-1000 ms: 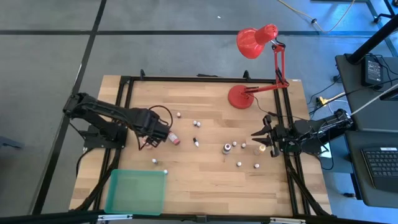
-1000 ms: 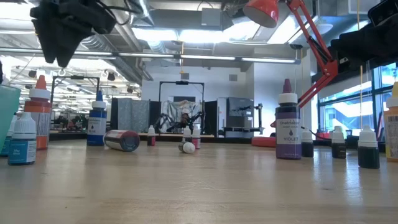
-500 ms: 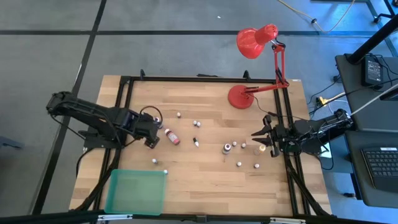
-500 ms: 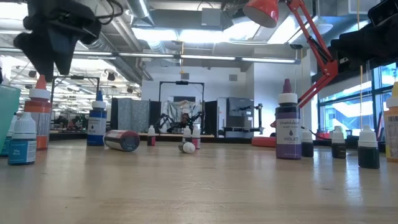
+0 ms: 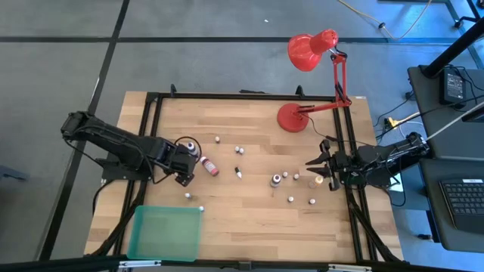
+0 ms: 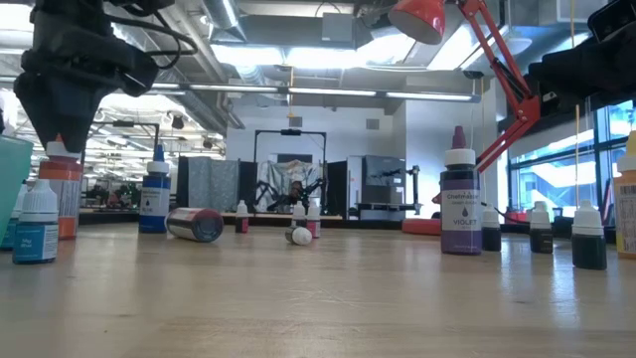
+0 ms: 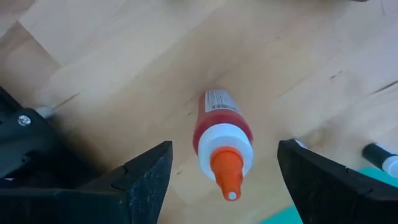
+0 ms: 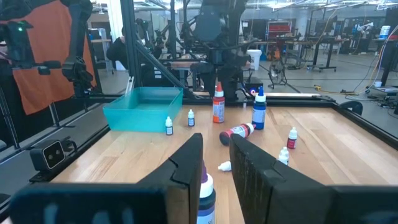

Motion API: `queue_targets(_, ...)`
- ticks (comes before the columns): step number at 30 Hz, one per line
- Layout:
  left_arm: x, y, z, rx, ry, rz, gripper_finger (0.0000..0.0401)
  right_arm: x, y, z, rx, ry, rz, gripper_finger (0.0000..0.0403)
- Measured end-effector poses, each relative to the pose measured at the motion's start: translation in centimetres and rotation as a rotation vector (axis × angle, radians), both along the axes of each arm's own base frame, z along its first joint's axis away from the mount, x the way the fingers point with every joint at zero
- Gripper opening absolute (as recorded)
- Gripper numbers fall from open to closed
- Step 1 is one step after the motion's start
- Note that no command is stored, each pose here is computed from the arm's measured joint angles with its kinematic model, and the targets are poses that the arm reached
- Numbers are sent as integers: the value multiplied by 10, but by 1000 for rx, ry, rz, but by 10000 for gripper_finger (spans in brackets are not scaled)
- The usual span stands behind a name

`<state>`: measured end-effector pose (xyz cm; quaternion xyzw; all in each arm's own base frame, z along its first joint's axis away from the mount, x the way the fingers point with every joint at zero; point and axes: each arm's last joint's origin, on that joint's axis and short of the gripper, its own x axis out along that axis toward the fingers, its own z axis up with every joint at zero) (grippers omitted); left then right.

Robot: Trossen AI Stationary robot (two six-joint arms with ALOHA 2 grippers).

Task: Pick & Place food coloring
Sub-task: Put the orange food coloring into the blue bin

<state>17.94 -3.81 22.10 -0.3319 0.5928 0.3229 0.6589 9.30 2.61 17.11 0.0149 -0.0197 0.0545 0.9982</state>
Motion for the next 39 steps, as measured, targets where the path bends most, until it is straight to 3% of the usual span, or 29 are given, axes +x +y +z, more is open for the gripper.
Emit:
queue_targets(21, 0, 1, 0, 36, -8, 8, 283, 0, 0, 0, 0, 0, 0, 84)
queue_targets(39, 0, 1, 0, 45, -3, -95, 272, 0, 0, 0, 0, 0, 0, 84)
